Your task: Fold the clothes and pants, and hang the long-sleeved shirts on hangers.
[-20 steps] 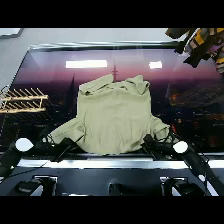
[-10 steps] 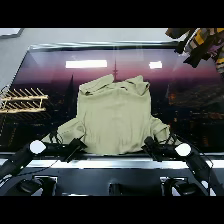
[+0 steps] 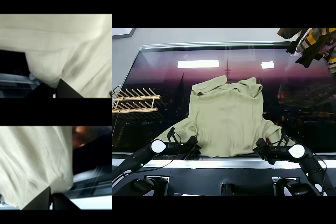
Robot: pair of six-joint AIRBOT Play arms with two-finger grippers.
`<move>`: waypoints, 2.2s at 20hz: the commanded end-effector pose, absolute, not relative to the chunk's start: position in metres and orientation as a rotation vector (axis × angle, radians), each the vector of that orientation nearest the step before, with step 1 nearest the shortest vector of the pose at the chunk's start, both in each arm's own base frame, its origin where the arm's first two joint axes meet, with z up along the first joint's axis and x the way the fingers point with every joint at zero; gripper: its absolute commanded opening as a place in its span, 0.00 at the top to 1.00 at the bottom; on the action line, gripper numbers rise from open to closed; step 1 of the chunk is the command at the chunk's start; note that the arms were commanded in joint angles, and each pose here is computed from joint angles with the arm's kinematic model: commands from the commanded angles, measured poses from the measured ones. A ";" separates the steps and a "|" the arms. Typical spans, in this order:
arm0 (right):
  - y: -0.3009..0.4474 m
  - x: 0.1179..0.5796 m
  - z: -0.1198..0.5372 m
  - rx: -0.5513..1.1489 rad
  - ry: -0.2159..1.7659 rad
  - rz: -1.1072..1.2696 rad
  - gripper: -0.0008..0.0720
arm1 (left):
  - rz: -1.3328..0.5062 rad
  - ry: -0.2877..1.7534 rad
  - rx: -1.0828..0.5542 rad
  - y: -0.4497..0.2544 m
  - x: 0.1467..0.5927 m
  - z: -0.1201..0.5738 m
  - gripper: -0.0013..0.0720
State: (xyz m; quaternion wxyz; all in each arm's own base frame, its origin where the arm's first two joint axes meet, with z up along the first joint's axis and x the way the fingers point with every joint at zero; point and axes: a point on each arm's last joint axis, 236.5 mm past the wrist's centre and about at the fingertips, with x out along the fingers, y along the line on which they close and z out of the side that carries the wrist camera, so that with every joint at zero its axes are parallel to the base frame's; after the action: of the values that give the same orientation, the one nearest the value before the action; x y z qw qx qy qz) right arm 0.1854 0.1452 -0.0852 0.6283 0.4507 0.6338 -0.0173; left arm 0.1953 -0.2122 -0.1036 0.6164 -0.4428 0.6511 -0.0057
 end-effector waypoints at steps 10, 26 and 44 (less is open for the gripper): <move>0.159 0.063 -0.016 0.949 1.765 0.093 0.94 | -0.282 1.636 -0.734 -0.196 0.121 -0.027 0.96; 0.143 0.259 0.005 1.430 1.178 -0.173 0.94 | -0.109 1.432 -0.906 -0.221 0.299 -0.009 0.96; 0.108 0.333 0.030 0.786 1.143 -0.044 0.55 | -0.086 1.452 -0.610 -0.175 0.378 -0.040 0.14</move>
State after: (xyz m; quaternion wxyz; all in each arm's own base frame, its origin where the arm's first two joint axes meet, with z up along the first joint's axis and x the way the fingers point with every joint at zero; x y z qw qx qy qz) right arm 0.3526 0.1330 0.0180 0.7029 0.5397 0.4625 -0.0267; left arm 0.3784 -0.2126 -0.0497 0.6741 -0.3358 0.6559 -0.0505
